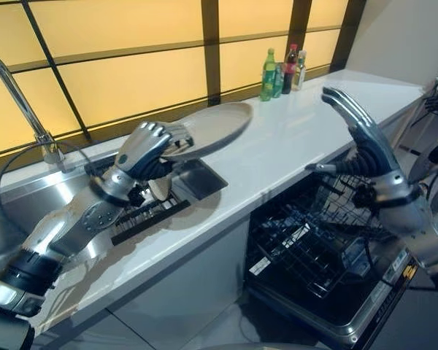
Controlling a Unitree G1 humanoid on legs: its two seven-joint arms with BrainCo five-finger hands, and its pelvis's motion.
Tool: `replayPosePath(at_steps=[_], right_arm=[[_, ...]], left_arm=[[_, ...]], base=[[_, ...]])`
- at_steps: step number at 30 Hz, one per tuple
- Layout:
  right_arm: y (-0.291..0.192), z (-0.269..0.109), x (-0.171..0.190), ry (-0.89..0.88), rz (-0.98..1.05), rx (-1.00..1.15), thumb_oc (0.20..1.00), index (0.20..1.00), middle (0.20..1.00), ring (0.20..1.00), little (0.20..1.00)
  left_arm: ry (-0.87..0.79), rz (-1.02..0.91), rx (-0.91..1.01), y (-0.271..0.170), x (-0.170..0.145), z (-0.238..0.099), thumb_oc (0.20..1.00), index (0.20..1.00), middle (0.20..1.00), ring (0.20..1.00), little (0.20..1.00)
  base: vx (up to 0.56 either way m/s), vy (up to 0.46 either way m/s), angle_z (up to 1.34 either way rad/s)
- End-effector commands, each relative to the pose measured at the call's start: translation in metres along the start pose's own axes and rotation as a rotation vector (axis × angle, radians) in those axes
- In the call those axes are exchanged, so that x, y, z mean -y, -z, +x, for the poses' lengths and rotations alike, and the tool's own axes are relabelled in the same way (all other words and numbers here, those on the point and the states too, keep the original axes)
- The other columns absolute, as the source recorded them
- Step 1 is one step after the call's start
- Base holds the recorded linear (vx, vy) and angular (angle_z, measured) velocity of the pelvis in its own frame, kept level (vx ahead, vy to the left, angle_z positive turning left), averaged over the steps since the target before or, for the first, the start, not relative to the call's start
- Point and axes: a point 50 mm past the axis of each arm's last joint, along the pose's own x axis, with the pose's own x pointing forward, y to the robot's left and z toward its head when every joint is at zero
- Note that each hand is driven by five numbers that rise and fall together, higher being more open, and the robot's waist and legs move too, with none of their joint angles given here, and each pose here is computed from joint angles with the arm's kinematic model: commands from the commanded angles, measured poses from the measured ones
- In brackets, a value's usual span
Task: Pick up plates and place into dishwasher.
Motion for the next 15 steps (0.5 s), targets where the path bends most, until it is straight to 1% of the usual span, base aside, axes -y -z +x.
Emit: replayPosePath(at_steps=[1, 8, 15], right_arm=[[0.001, 0.033, 0.013, -0.020, -0.068, 0.044, 1.000, 1.000, 1.000, 1.000, 1.000], [-0.003, 0.061, 0.007, -0.099, -0.123, 0.098, 1.000, 1.000, 1.000, 1.000, 1.000], [-0.005, 0.079, 0.003, -0.140, -0.175, 0.119, 1.000, 1.000, 1.000, 1.000, 1.000]], left_arm=[[-0.076, -0.048, 0.085, -0.006, -0.027, 0.034, 0.200, 0.200, 0.200, 0.200, 0.200], [-0.010, -0.120, 0.159, -0.020, -0.020, 0.057, 0.200, 0.200, 0.200, 0.200, 0.200], [0.051, -0.169, 0.216, -0.030, -0.015, 0.065, 0.200, 0.200, 0.200, 0.200, 0.200]], base=[[0.01, -0.017, 0.06], [0.02, -0.014, 0.05], [0.00, -0.002, 0.01]])
